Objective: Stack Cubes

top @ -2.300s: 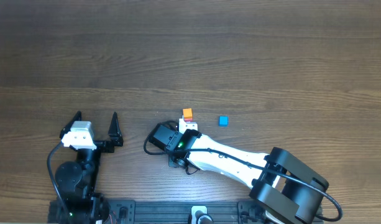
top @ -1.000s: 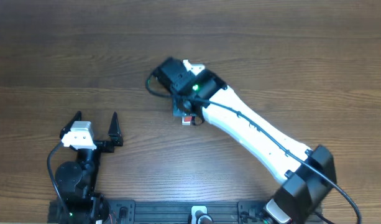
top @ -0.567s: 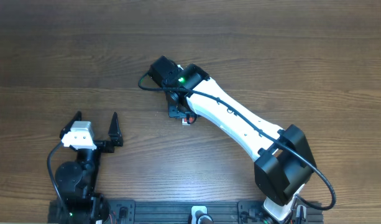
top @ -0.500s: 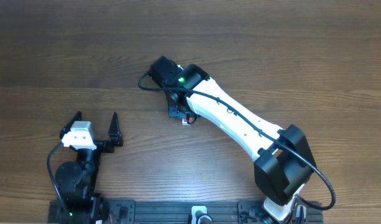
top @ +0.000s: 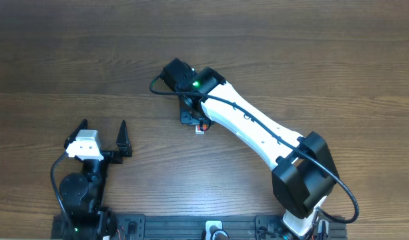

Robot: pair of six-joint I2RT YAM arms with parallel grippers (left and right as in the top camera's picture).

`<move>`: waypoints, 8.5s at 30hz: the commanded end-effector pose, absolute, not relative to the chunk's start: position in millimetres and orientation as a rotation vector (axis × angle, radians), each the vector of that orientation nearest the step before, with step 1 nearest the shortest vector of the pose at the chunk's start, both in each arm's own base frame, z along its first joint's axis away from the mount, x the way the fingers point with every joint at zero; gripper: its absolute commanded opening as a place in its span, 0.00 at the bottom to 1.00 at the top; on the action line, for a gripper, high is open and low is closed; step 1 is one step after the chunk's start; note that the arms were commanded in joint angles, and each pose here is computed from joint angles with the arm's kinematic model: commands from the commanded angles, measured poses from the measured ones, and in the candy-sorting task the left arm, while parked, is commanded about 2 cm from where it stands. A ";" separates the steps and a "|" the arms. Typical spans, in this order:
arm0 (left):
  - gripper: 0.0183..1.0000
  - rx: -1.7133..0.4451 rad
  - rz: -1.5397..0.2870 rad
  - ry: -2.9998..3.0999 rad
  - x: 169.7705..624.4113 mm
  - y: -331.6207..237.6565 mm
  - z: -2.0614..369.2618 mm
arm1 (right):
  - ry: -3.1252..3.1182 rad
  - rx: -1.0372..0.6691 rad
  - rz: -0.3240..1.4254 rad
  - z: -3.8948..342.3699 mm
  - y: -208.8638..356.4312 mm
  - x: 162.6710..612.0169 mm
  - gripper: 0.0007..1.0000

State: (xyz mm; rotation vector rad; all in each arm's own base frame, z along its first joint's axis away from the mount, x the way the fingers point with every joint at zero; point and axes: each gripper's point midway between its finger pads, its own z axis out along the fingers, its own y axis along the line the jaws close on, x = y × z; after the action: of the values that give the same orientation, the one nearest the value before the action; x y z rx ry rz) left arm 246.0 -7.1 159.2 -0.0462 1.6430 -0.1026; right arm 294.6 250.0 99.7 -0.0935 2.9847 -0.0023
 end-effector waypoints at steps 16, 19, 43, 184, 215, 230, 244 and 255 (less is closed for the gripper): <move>1.00 -0.040 -0.079 1.645 246.1 -4.9 156.6 | 3.032 -0.085 -0.016 75.6 250.4 293.1 0.01; 1.00 -0.040 -0.079 1.645 246.1 -4.9 156.6 | 3.027 -0.086 -0.001 75.7 252.9 294.1 0.01; 1.00 -0.040 -0.079 1.646 246.1 -4.9 156.6 | 3.036 -0.087 -0.007 75.5 251.7 292.0 0.52; 1.00 -0.040 -0.079 1.645 246.1 -4.9 156.6 | 2.965 -0.120 -0.009 133.9 252.8 289.2 0.01; 1.00 -0.040 -0.079 1.645 246.1 -4.9 156.6 | 2.997 -0.057 -0.005 113.8 254.0 300.0 0.01; 1.00 -0.040 -0.079 1.645 246.1 -4.9 156.6 | 3.003 -0.057 -0.012 109.5 254.6 300.9 0.01; 1.00 -0.040 -0.079 1.645 246.1 -4.9 156.6 | 3.004 -0.058 0.004 109.3 256.9 300.9 0.01; 1.00 -0.040 -0.079 1.645 246.1 -4.9 156.6 | 3.023 -0.060 -0.016 100.9 257.1 300.5 0.01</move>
State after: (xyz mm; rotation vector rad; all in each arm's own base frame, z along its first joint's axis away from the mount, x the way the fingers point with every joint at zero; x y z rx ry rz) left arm 246.0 -7.1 159.2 -0.0462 1.6430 -0.1026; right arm 296.4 254.8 107.1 -0.0715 3.0137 -0.0076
